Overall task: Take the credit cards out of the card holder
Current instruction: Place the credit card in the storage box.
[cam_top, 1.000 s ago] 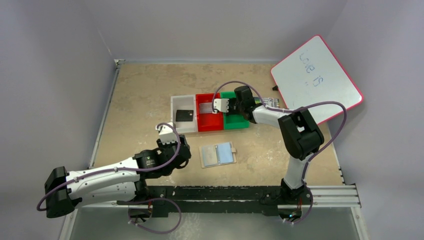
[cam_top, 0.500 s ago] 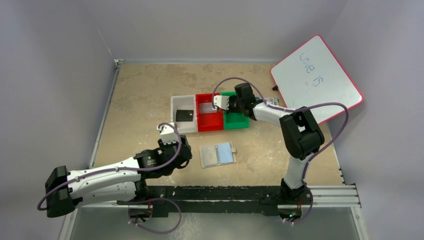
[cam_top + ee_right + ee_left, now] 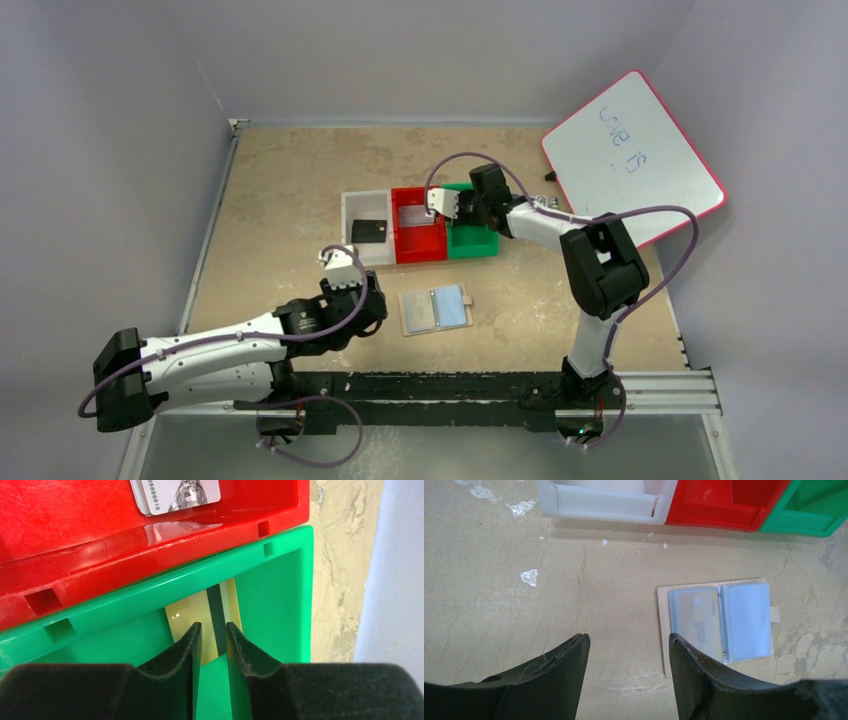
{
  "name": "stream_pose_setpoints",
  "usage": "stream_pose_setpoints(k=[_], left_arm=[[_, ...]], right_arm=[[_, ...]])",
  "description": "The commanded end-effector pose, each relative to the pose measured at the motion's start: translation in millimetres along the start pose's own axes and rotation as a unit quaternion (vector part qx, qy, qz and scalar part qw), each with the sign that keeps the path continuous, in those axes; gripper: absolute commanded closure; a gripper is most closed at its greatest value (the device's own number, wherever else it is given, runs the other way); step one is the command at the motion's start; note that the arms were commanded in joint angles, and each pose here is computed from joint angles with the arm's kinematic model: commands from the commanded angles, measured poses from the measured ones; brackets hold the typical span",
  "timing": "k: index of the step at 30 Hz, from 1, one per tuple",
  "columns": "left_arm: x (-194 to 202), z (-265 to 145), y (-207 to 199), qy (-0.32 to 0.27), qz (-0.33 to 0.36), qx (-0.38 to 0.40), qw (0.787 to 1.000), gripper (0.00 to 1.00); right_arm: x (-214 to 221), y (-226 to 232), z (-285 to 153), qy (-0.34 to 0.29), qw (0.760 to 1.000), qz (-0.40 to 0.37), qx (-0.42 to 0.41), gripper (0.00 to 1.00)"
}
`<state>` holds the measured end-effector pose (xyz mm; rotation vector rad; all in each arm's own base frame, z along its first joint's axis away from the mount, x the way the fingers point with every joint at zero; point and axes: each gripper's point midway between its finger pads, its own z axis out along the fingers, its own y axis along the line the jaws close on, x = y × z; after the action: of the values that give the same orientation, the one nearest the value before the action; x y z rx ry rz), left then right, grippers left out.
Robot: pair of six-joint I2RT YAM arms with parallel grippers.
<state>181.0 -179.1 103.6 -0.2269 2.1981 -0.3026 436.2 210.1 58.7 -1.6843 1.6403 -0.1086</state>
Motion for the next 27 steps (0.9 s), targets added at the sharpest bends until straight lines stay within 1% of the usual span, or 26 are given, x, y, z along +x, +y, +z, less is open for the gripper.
stream_pose_setpoints(k=[1, 4, 5, 6, 7, 8, 9, 10, 12, 13, 14, 15, 16, 17, 19, 21, 24, 27], left_arm=[[-3, 1, -6, -0.007, 0.000, 0.010, 1.000, 0.41], [-3, 1, -6, -0.006, -0.001, 0.010, 1.000, 0.41], [-3, 1, -5, -0.007, -0.002, 0.009, 1.000, 0.41], [-3, 1, -5, -0.008, -0.003, 0.009, 1.000, 0.41], [-3, 1, -5, -0.009, -0.003, 0.009, 1.000, 0.41], [-4, 1, -5, -0.010, -0.004, 0.008, 1.000, 0.41], [-4, 1, -5, -0.011, -0.006, 0.008, 1.000, 0.40], [-4, 1, -5, -0.012, -0.007, 0.008, 1.000, 0.41], [-4, 2, -6, -0.013, -0.010, 0.009, 1.000, 0.41], [-5, 2, -6, -0.014, -0.011, 0.009, 1.000, 0.41], [-5, 2, -6, -0.014, -0.011, 0.009, 1.000, 0.41], [-5, 2, -6, -0.015, -0.011, 0.009, 1.000, 0.41], [-6, 1, -5, -0.015, -0.010, 0.008, 1.000, 0.41], [-6, 1, -5, -0.016, -0.010, 0.007, 1.000, 0.40], [-7, 1, -4, -0.019, -0.013, 0.008, 1.000, 0.40], [-8, 0, -4, -0.021, -0.015, 0.009, 1.000, 0.41], [-8, -1, -2, -0.021, -0.018, 0.009, 1.000, 0.41], [-8, -2, -2, -0.021, -0.025, 0.011, 0.999, 0.40]], right_arm=[[-12, -25, -6, -0.016, 0.999, 0.009, 0.033, 0.73], [-22, -39, -17, -0.032, 0.997, 0.024, 0.060, 0.72], [-28, -45, -23, -0.043, 0.996, 0.043, 0.073, 0.72], [-36, -55, -30, -0.055, 0.991, 0.077, 0.090, 0.73], [-43, -66, -38, -0.066, 0.984, 0.123, 0.111, 0.76], [-52, -67, -42, -0.081, 0.972, 0.193, 0.108, 0.80], [-56, -66, -46, -0.086, 0.964, 0.232, 0.102, 0.85], [-55, -70, -51, -0.083, 0.952, 0.272, 0.115, 0.88], [-58, -72, -59, -0.090, 0.915, 0.371, 0.133, 0.89], [-56, -69, -62, -0.081, 0.895, 0.418, 0.134, 0.89], [-51, -61, -63, -0.063, 0.872, 0.467, 0.130, 0.90], [-47, -49, -62, -0.038, 0.854, 0.507, 0.113, 0.93], [-44, -36, -59, -0.016, 0.839, 0.536, 0.093, 0.99], [-42, -30, -55, -0.008, 0.828, 0.555, 0.087, 1.00], [-48, -9, -49, -0.008, 0.815, 0.577, 0.057, 1.00], [-45, 3, -47, 0.000, 0.798, 0.600, 0.061, 1.00], [-36, 10, -48, 0.015, 0.785, 0.615, 0.075, 1.00], [-35, 16, -45, 0.017, 0.780, 0.622, 0.070, 1.00]])
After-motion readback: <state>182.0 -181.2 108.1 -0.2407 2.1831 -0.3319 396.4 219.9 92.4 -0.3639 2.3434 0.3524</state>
